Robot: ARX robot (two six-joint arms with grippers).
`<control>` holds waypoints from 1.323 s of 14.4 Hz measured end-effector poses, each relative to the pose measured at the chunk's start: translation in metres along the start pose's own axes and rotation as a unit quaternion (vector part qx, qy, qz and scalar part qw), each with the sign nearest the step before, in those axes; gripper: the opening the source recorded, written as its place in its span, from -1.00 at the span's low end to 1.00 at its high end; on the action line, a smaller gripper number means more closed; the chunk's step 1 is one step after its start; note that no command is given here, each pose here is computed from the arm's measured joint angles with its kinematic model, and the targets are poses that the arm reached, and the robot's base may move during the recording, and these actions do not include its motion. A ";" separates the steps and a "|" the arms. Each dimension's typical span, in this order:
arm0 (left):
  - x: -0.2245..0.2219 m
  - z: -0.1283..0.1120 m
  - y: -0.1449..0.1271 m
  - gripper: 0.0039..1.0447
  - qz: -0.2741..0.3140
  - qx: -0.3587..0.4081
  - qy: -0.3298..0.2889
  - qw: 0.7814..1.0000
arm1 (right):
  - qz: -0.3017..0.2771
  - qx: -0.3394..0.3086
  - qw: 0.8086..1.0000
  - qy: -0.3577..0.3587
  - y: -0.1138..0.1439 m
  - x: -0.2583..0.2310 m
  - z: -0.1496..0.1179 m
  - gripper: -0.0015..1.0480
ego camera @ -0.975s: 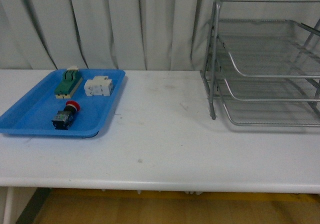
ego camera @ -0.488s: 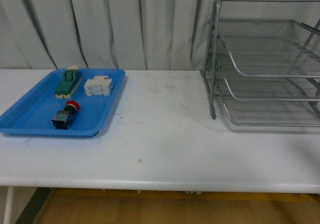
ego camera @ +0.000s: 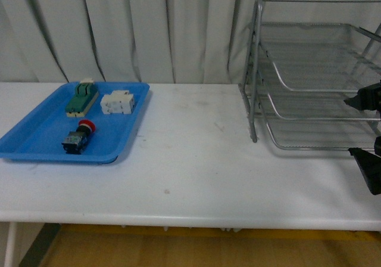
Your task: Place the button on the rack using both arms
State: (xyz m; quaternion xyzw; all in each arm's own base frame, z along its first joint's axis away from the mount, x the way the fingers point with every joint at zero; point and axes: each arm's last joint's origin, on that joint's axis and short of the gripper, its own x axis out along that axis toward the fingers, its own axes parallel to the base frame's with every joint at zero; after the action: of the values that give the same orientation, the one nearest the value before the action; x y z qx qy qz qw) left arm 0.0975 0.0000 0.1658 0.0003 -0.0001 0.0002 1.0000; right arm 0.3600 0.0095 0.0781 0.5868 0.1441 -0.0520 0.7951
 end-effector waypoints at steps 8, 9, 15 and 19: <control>0.000 0.000 0.000 0.88 0.000 0.000 0.000 1.000 | -0.007 0.050 0.998 -0.027 -0.009 0.045 0.000 -0.37; 0.000 0.000 0.000 0.88 0.000 0.000 0.000 1.000 | 0.002 0.055 0.998 -0.029 -0.010 0.041 -0.001 -0.57; 0.000 0.000 0.000 0.88 0.000 0.000 0.000 1.000 | -0.009 0.092 0.996 -0.003 -0.037 -0.052 -0.024 -0.90; 0.000 0.000 0.000 0.88 0.000 0.000 0.000 1.000 | -0.025 0.088 0.996 0.008 -0.040 -0.071 -0.024 -0.66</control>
State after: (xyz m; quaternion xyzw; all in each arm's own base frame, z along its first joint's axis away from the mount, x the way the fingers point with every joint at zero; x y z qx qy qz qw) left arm 0.0975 0.0000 0.1658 0.0003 -0.0001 0.0002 1.0000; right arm 0.2788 0.0135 0.0555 0.6512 0.1599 -0.0796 0.7376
